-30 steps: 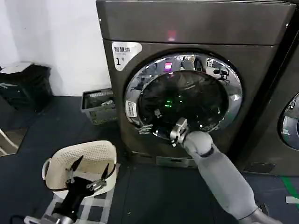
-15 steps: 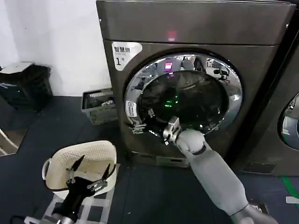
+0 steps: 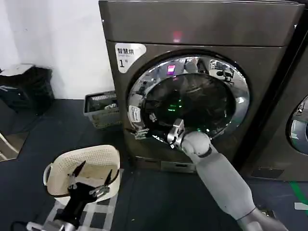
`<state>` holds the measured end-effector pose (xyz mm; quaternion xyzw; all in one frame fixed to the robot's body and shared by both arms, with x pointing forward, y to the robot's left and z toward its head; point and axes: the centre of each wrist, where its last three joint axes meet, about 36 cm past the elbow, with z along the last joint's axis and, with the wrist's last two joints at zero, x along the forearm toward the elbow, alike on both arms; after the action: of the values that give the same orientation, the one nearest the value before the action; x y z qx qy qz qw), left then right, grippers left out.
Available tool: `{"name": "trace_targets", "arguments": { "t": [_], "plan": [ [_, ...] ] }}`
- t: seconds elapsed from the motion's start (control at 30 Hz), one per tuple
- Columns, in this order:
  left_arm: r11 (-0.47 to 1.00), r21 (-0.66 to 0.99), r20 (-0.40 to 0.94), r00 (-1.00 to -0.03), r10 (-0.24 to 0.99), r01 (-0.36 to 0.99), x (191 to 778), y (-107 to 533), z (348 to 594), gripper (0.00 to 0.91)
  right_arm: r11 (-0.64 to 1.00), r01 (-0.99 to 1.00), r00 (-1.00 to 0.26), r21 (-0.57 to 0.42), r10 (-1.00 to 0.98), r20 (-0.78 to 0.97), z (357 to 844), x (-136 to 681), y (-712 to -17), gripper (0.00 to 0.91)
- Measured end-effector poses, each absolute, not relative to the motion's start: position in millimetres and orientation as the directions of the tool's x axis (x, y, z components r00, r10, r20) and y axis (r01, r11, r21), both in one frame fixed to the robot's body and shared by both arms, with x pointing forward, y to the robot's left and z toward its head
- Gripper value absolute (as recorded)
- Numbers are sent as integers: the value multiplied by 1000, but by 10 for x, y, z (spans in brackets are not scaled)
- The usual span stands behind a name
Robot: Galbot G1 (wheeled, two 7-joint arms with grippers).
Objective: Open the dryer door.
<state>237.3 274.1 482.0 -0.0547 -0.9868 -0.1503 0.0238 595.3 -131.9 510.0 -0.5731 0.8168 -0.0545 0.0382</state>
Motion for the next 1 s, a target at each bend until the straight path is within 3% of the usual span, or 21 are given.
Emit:
{"name": "trace_targets", "arguments": {
  "t": [0.2,0.6,1.0],
  "plan": [
    [953,259,85,-986,141,159,2403,2820,4879,907,265,-953,-269,-146,-963,9,5122,5857,-1457,907],
    [949,201,-26,-967,254,244,2574,3117,4862,907,109,-984,-113,-142,-993,24,5099,5686,-1717,907],
    [965,61,-21,-966,256,254,2794,3364,4950,907,20,-986,-22,-164,-1000,9,5037,5629,-1930,907]
  ]
}}
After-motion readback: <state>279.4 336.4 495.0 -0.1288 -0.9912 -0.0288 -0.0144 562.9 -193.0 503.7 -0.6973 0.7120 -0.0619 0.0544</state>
